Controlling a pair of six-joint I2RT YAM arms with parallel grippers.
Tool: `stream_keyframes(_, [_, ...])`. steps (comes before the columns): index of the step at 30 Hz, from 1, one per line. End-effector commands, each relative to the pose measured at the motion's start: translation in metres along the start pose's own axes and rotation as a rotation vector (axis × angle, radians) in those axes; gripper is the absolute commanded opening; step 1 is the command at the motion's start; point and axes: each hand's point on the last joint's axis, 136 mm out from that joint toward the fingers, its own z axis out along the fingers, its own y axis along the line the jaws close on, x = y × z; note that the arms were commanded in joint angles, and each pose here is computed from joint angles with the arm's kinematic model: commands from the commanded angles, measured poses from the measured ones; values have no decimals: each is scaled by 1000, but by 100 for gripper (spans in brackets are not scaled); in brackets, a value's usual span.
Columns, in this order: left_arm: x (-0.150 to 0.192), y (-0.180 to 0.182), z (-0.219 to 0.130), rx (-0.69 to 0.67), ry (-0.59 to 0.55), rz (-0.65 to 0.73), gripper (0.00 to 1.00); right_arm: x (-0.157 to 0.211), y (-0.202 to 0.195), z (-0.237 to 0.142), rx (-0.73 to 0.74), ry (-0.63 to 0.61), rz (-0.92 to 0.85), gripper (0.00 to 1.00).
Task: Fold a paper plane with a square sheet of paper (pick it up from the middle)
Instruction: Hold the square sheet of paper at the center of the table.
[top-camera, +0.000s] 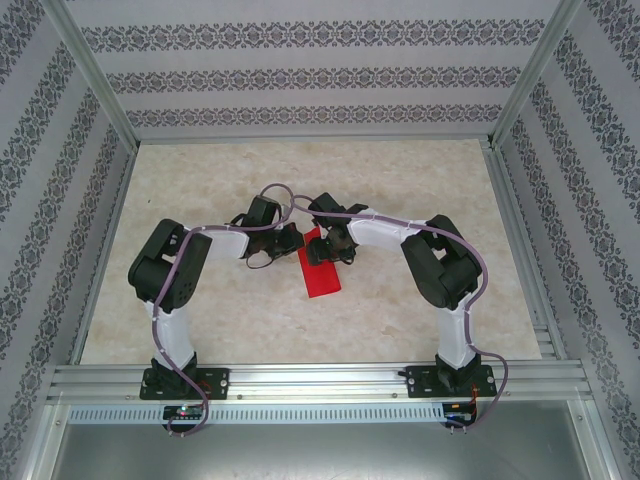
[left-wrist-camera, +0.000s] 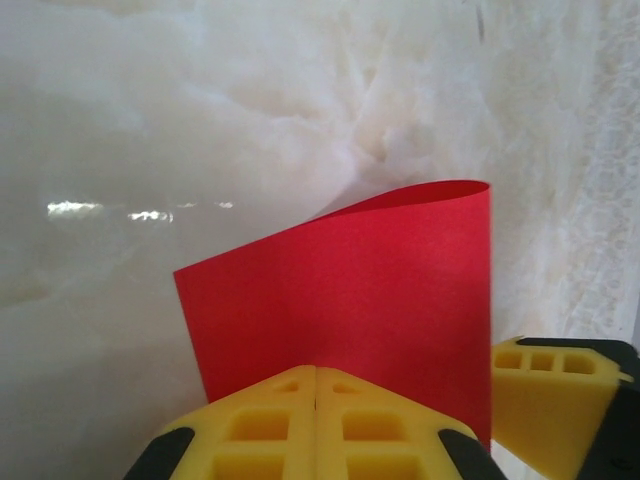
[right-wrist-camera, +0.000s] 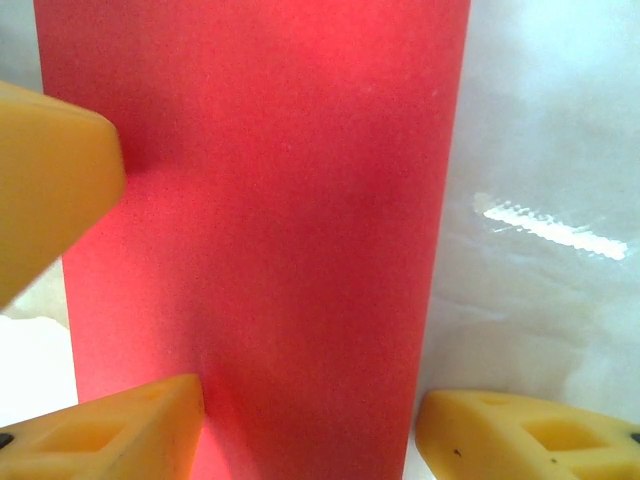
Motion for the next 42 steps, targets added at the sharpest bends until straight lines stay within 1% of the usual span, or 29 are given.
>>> stream_keyframes(1, [8, 4, 5, -38, 35, 8, 4, 78, -24, 99, 30, 239, -15, 64])
stream_keyframes(5, [15, 19, 6, -103, 58, -10, 2, 77, -23, 98, 28, 236, -14, 64])
stream_keyframes(8, [19, 34, 4, -176, 70, -14, 1, 71, -18, 91, 1, 208, -2, 64])
stream_keyframes(11, [24, 43, 3, -220, 93, -10, 0, 54, -9, 72, -59, 140, 32, 63])
stream_keyframes(14, [28, 52, 3, -256, 106, -9, 0, 25, 0, 37, -126, 31, 82, 65])
stream_keyframes(18, [31, 59, 3, -286, 124, -2, 0, -12, 4, -20, -187, -135, 137, 69])
stream_keyframes(22, [33, 62, 6, -295, 135, 1, 0, -30, -1, -63, -214, -246, 172, 71])
stream_keyframes(24, [35, 64, 8, -299, 143, 0, 0, -34, 1, -72, -239, -260, 166, 71])
stream_keyframes(26, [35, 65, 10, -300, 146, 4, 0, -38, 6, -77, -267, -260, 161, 67])
stream_keyframes(27, [36, 65, 10, -303, 152, 7, 0, -39, 10, -78, -292, -259, 157, 63])
stream_keyframes(29, [37, 67, 11, -309, 153, 7, 0, -42, 23, -78, -359, -250, 150, 55])
stream_keyframes(33, [38, 69, 12, -317, 159, 12, 0, -45, 37, -71, -443, -212, 146, 34])
stream_keyframes(34, [40, 71, 12, -321, 165, 14, 0, -46, 41, -69, -464, -205, 143, 31])
stream_keyframes(38, [42, 74, 12, -328, 173, 21, 0, -45, 50, -56, -517, -151, 142, 24])
stream_keyframes(42, [43, 77, 13, -338, 183, 32, 0, -44, 48, -43, -508, -118, 147, 19])
